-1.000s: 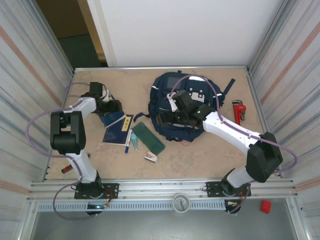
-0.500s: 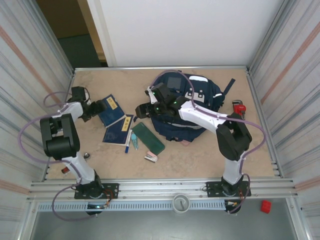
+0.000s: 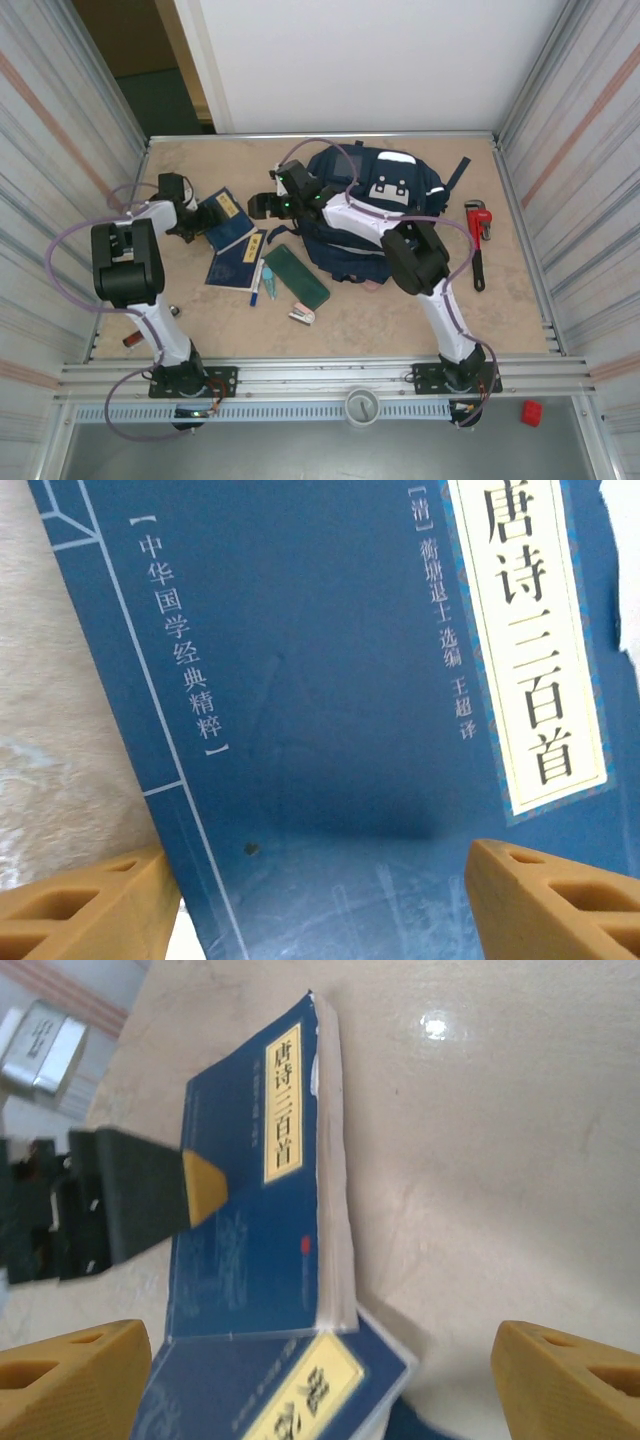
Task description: Pack the student bag
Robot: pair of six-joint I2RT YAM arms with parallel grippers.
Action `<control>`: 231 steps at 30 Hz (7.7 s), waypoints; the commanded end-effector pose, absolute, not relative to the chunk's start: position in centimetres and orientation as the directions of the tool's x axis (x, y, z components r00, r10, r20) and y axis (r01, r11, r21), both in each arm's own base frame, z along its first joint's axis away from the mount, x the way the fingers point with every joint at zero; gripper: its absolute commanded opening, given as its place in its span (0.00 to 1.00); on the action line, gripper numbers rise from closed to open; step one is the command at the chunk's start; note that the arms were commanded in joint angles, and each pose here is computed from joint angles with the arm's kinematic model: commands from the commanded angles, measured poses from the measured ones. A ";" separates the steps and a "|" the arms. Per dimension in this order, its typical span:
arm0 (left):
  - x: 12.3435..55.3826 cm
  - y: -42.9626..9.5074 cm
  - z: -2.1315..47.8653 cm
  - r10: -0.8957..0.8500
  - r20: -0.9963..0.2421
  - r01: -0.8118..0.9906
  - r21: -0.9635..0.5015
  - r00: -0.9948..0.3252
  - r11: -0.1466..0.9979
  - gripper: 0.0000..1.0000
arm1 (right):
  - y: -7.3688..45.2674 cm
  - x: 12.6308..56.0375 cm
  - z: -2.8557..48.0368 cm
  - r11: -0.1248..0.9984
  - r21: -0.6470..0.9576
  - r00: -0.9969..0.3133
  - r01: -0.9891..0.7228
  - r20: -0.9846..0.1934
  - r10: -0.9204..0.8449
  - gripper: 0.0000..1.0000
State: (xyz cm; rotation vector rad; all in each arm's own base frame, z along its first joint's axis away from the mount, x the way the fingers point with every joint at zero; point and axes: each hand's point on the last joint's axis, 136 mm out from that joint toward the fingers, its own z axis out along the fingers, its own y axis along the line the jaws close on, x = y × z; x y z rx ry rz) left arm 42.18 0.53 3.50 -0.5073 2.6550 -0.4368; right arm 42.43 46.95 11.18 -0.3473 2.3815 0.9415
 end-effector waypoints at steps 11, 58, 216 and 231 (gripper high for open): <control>41.2 -1.9 3.7 -0.348 -0.313 -0.210 -0.401 -0.884 0.892 0.73 | 52.0 46.2 5.2 0.742 0.539 -0.838 -0.398 -0.542 -0.056 0.67; 38.3 -11.4 19.3 -0.605 -0.380 0.103 -0.892 -0.699 0.441 0.89 | 42.1 42.1 25.3 0.296 0.912 -0.903 -0.286 -0.359 0.236 0.00; 23.8 -24.8 22.6 -0.115 -0.538 0.431 -0.770 -0.835 0.471 0.00 | 18.3 38.6 29.6 0.918 0.050 -0.603 -0.392 -0.768 -0.216 0.00; 27.3 -34.5 22.3 -0.098 -0.318 0.280 -0.918 -0.943 0.282 0.00 | 21.4 39.9 37.9 0.782 -0.561 -0.013 -0.272 -0.811 -0.586 0.00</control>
